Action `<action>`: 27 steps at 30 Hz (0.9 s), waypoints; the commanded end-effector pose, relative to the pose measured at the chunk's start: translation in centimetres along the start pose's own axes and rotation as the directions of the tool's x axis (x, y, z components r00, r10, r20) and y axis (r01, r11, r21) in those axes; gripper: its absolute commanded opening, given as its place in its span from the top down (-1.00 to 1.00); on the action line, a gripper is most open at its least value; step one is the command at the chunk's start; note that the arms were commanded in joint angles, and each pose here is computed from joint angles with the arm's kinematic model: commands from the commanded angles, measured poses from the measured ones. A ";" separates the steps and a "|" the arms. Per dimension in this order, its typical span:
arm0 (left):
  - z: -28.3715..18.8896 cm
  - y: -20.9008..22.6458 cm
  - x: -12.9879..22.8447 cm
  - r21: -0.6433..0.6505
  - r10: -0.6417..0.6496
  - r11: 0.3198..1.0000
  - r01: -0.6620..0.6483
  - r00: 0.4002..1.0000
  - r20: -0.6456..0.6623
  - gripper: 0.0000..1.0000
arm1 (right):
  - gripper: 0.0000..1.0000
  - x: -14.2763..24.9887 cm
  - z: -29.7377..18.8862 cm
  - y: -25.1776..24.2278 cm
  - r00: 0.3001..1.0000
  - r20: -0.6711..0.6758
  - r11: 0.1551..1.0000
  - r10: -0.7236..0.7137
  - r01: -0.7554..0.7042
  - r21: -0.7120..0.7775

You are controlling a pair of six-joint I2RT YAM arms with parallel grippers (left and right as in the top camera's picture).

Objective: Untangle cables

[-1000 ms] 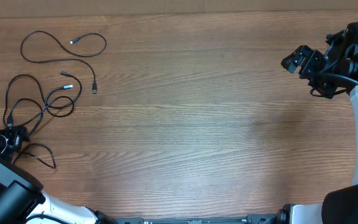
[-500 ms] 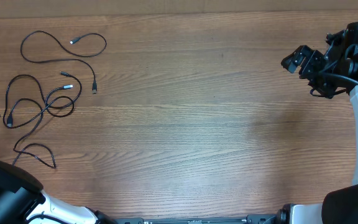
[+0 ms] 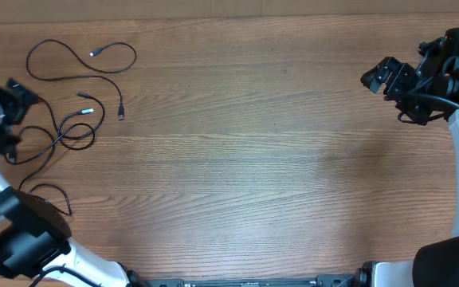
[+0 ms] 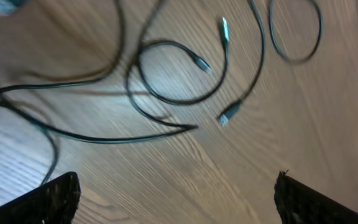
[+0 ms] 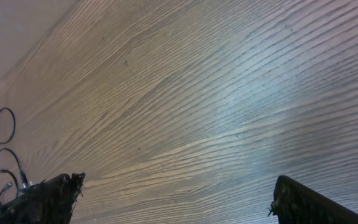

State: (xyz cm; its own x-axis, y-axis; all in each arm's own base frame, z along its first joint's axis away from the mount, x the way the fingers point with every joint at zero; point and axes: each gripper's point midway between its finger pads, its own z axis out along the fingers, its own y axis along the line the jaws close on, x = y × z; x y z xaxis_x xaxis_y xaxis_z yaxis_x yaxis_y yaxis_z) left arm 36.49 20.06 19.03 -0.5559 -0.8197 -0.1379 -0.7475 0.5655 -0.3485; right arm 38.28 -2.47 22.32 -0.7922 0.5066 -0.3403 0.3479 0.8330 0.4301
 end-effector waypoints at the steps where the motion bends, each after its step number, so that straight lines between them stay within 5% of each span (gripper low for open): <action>1: -0.2 0.4 0.2 -0.157 0.048 0.987 -0.039 0.997 0.057 -0.96 | -1.00 0.1 0.1 -0.1 1.000 -0.008 1.000 0.005 -0.005 0.003; 6: 0.8 1.6 1.4 -0.297 0.022 0.955 -0.003 0.998 0.058 -0.77 | -1.00 0.3 0.2 -0.2 1.000 -0.015 1.000 0.006 -0.006 0.005; 9: 1.4 2.1 1.7 -0.326 0.026 0.945 -0.008 0.998 0.050 -0.34 | -1.00 0.3 0.2 -0.2 1.000 -0.015 1.000 0.006 -0.006 0.005; 14: 2.7 3.5 2.7 -0.364 0.013 0.931 -0.006 1.000 0.016 -0.11 | -1.00 0.3 0.2 -0.2 1.000 -0.015 1.000 0.006 -0.006 0.005; 23: 6.8 5.4 3.8 -0.379 -0.072 0.922 0.078 0.997 0.029 -0.46 | -1.00 0.3 0.2 -0.2 1.000 -0.016 1.000 0.006 -0.006 0.006; 27: 8.2 5.0 2.2 -0.337 -0.056 0.938 0.083 0.994 0.091 -0.40 | -1.00 0.3 0.2 -0.2 1.000 -0.016 1.000 0.006 -0.006 0.006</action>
State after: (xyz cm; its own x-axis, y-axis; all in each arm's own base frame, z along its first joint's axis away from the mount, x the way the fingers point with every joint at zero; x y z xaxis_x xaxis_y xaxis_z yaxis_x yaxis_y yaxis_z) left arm 34.37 19.87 9.17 -0.5041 -0.8468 -0.1699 -0.8572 0.5145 -0.0208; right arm 38.00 -2.41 22.17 -0.7967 0.5075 -0.3281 0.3537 0.8318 0.4278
